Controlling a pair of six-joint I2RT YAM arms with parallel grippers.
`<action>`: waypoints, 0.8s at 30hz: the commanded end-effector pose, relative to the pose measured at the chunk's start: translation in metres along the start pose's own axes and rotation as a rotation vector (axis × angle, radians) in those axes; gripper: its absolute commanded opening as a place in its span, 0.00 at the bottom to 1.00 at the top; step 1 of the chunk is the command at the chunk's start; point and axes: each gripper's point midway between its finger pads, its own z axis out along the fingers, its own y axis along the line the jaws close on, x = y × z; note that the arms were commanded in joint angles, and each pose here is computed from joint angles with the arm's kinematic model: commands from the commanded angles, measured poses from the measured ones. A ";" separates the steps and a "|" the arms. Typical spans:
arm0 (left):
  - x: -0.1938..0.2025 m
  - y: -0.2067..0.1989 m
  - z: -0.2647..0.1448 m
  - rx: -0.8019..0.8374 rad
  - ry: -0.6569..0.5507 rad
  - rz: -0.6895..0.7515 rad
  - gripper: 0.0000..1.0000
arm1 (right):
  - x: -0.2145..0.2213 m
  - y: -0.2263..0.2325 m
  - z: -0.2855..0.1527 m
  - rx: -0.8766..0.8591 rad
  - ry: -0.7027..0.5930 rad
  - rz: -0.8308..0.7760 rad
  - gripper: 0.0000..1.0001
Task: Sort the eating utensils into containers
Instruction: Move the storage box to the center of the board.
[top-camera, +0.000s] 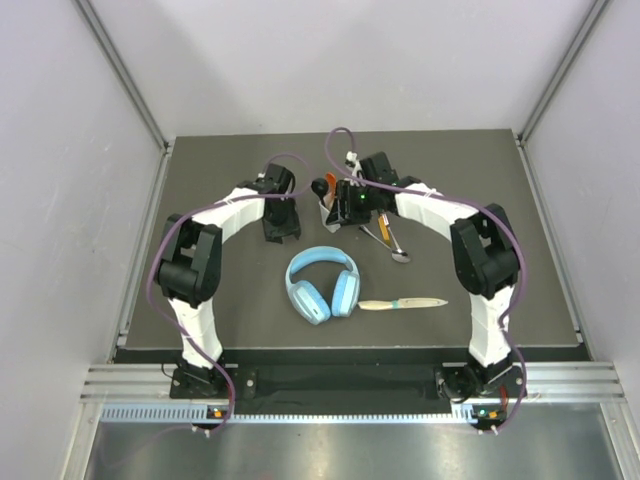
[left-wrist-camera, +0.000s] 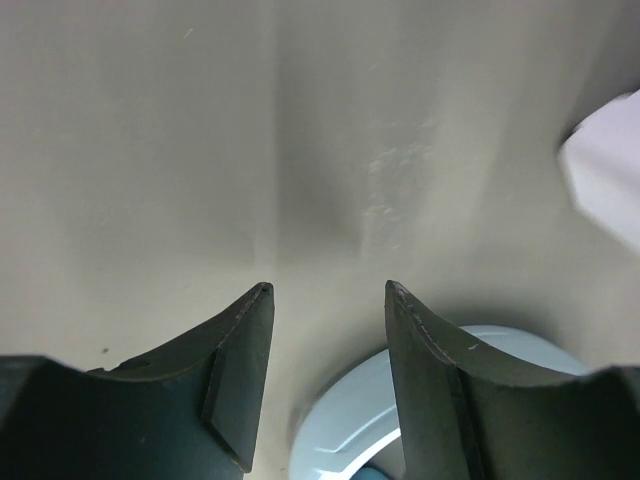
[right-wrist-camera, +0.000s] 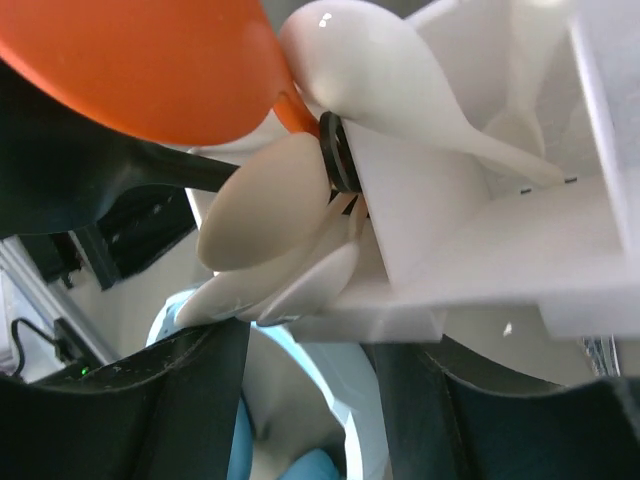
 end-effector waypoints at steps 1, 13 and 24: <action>-0.013 0.005 -0.024 0.001 -0.080 -0.005 0.53 | -0.024 0.013 0.009 0.002 -0.065 -0.023 0.51; -0.006 0.016 -0.025 -0.011 -0.073 -0.016 0.53 | -0.041 0.021 0.028 -0.045 -0.083 -0.014 0.51; -0.018 0.015 -0.024 -0.004 -0.096 -0.042 0.54 | -0.038 0.057 -0.050 -0.077 -0.109 -0.073 0.56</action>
